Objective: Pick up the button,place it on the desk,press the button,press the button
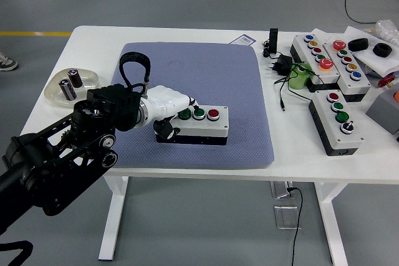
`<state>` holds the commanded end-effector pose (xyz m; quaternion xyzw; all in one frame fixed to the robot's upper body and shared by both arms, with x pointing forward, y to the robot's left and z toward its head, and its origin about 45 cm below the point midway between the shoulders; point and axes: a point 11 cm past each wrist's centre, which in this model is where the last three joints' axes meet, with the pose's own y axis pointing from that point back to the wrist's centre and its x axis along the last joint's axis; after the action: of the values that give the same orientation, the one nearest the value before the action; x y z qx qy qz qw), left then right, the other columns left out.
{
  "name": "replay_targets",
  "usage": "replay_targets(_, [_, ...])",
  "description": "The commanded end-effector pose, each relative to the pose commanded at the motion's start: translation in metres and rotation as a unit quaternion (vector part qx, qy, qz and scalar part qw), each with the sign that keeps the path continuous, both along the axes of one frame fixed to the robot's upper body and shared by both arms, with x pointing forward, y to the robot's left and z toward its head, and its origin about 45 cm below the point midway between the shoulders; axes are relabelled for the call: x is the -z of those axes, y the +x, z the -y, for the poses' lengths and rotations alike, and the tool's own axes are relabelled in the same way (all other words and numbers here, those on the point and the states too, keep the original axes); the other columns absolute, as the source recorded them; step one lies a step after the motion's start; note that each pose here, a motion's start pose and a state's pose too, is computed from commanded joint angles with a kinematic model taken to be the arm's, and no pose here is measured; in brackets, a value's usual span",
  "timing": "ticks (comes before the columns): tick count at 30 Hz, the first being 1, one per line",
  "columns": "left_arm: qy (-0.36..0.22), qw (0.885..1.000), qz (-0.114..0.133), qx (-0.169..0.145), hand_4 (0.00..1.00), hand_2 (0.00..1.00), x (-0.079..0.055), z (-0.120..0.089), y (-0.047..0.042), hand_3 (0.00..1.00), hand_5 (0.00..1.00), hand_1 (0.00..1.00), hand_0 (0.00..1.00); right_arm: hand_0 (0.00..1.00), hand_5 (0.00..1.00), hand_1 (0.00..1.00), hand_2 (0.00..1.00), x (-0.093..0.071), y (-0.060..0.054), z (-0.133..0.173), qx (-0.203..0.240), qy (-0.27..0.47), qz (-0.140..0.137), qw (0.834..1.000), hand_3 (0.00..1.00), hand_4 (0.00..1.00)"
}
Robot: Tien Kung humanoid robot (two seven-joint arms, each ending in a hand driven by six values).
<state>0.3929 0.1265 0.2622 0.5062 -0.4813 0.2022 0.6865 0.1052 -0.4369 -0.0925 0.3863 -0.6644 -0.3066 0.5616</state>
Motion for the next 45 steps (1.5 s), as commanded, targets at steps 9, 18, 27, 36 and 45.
replay_targets(9, [0.003, 1.000, 0.000, 0.002, 0.627, 0.074, 0.0014, -0.0006, -0.0017, 0.874, 0.002, 0.050, 0.068, 0.651, 0.260, 0.566, 0.600, 0.0002, -0.0003, -0.0003, 0.000, 0.000, 0.000, 1.000, 0.640, 0.257])
replay_targets(18, [0.012, 1.000, -0.001, 0.002, 0.629, 0.074, 0.0045, -0.0003, -0.0015, 0.849, 0.002, 0.051, 0.069, 0.651, 0.260, 0.566, 0.600, 0.0000, 0.0001, -0.0002, 0.000, 0.000, 0.000, 1.000, 0.640, 0.257])
replay_targets(27, [0.015, 1.000, -0.004, -0.003, 0.634, 0.076, 0.0062, -0.0008, 0.0003, 0.844, 0.002, 0.053, 0.069, 0.652, 0.260, 0.566, 0.600, 0.0000, 0.0007, -0.0004, 0.000, 0.000, 0.001, 1.000, 0.640, 0.257])
replay_targets(36, [0.016, 1.000, -0.008, -0.006, 0.643, 0.078, 0.0090, -0.0019, 0.0004, 0.807, 0.002, 0.057, 0.070, 0.651, 0.260, 0.566, 0.600, 0.0000, 0.0003, -0.0001, 0.000, 0.000, 0.001, 1.000, 0.639, 0.257])
replay_targets(45, [0.017, 1.000, -0.010, -0.007, 0.648, 0.080, 0.0102, -0.0017, 0.0011, 0.735, 0.002, 0.058, 0.069, 0.652, 0.260, 0.566, 0.600, 0.0002, -0.0010, 0.0001, 0.001, 0.000, 0.000, 1.000, 0.639, 0.257])
